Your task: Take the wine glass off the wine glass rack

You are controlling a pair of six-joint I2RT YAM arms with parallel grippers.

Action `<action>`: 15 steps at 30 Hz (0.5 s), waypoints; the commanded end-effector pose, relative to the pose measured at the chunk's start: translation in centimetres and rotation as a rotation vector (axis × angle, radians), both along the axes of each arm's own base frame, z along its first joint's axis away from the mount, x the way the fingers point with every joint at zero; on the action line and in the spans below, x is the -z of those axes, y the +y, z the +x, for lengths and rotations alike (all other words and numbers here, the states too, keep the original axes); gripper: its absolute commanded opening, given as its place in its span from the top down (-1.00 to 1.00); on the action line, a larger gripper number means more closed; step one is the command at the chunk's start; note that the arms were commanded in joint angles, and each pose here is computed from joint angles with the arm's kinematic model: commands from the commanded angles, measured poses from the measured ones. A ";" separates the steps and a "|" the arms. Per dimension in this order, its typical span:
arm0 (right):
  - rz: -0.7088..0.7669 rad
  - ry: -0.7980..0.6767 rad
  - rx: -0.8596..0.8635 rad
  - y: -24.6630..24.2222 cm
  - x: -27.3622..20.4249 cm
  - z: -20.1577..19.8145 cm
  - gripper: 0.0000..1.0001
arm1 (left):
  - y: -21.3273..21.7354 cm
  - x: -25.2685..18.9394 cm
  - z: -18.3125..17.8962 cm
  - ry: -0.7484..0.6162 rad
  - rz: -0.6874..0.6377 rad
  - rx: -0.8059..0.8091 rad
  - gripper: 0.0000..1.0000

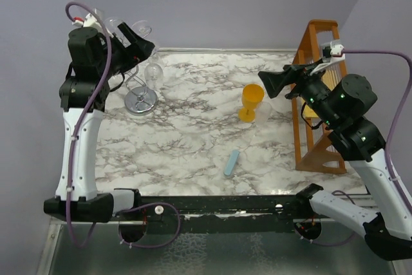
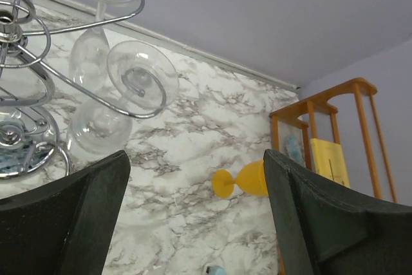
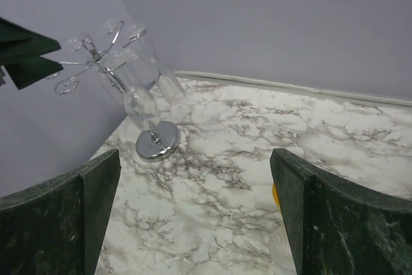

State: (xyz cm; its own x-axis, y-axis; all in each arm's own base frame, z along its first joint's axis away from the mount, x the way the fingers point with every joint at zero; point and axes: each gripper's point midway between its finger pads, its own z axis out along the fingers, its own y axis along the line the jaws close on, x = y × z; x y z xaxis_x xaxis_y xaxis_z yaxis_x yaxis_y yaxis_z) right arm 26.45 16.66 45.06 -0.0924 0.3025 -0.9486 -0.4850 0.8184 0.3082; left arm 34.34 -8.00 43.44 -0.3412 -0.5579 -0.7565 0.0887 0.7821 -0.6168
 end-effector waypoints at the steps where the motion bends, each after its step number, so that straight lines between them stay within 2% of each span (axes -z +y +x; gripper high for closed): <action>1: -0.124 -0.037 -0.156 2.1 0.6 -1.1 -0.99 | 0.2 0.0 2.4 0.014 0.074 0.018 -0.69; 3: -0.146 -0.034 -0.199 2.6 0.8 -1.6 -0.99 | 0.9 0.2 3.5 0.032 0.096 -0.016 -0.63; 5: -0.156 0.021 -0.184 2.3 1.7 -1.5 -0.99 | 1.5 0.6 4.4 0.043 0.116 -0.047 -0.61; 15: -0.217 0.052 -0.115 1.4 3.5 -0.3 -0.99 | 3.3 3.2 7.9 0.107 0.129 -0.077 -0.32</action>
